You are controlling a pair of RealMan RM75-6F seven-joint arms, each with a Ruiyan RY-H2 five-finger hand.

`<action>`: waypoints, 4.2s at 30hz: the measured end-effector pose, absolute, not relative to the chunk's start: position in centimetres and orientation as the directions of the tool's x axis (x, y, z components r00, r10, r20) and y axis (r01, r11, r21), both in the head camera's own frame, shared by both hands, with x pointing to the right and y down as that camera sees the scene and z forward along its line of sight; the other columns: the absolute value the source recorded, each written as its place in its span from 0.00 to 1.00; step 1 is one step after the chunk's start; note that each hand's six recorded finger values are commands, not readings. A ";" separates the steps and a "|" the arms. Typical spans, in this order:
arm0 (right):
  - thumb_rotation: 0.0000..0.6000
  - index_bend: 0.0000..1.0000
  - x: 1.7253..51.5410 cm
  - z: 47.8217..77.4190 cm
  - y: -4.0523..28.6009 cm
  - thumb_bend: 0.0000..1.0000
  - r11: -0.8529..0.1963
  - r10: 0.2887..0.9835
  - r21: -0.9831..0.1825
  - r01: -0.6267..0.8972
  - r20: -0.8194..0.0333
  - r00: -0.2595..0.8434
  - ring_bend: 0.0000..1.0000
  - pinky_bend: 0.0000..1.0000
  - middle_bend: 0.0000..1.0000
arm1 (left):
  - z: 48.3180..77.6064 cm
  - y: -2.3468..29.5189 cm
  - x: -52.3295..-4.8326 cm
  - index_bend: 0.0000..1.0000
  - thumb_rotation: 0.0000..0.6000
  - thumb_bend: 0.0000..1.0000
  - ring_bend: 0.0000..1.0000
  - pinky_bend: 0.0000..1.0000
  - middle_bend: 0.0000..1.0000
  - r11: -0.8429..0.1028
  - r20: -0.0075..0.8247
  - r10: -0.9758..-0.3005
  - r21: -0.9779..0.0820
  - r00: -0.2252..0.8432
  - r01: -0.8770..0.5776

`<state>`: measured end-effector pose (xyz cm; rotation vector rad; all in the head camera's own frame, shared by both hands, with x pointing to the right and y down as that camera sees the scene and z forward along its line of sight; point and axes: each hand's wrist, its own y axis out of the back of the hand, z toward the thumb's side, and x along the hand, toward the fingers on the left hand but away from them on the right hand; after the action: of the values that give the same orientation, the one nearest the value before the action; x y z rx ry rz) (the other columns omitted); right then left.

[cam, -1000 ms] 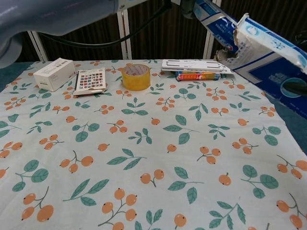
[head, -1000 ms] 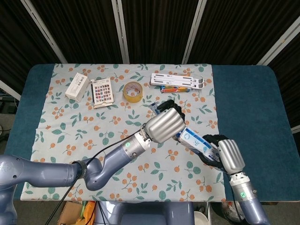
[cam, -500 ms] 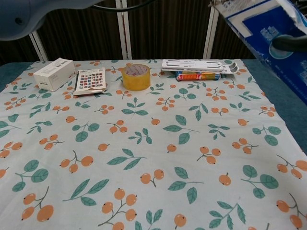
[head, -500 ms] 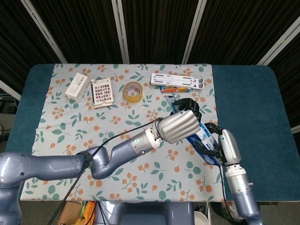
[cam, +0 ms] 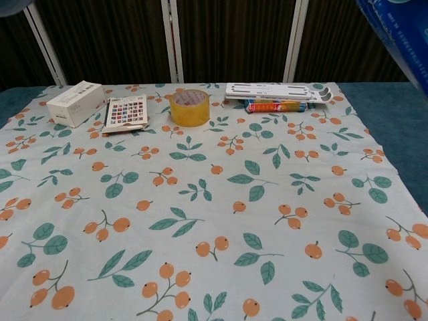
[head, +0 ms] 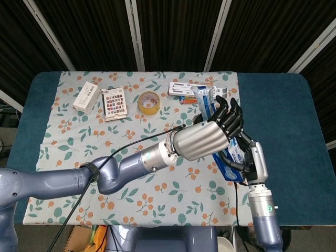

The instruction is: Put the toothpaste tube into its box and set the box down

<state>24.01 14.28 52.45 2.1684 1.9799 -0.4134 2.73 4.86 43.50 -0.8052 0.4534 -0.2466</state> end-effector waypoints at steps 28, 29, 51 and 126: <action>1.00 0.49 25.1 52.9 14.2 0.60 0.070 0.969 0.179 0.981 -0.244 -0.025 0.46 0.42 0.61 | 37.1 4.1 1.3 0.31 1.00 0.00 0.29 0.39 0.31 0.688 -0.473 -0.373 -0.718 0.799 -0.104; 1.00 0.49 25.3 52.8 14.1 0.60 0.080 0.971 0.181 0.980 -0.236 -0.035 0.46 0.42 0.61 | 37.1 4.0 1.0 0.31 1.00 0.00 0.29 0.39 0.31 0.686 -0.474 -0.380 -0.720 0.794 -0.102; 1.00 0.49 31.2 48.9 12.8 0.60 0.146 0.989 0.096 0.985 -0.049 -0.142 0.46 0.42 0.61 | 49.4 5.2 -25.5 0.30 1.00 0.00 0.28 0.39 0.31 0.135 -0.060 -0.890 -0.982 0.452 0.135; 1.00 0.43 31.6 55.9 16.3 0.49 -0.159 0.945 -0.493 0.855 -0.328 -0.014 0.42 0.39 0.58 | 62.2 17.8 -40.8 0.24 1.00 0.00 0.26 0.40 0.27 -0.416 0.411 -0.907 -0.909 0.089 -0.038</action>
<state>31.65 16.30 55.89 2.3035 2.1247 -0.9990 -40.84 17.79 62.17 -1.5968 0.9577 -1.4252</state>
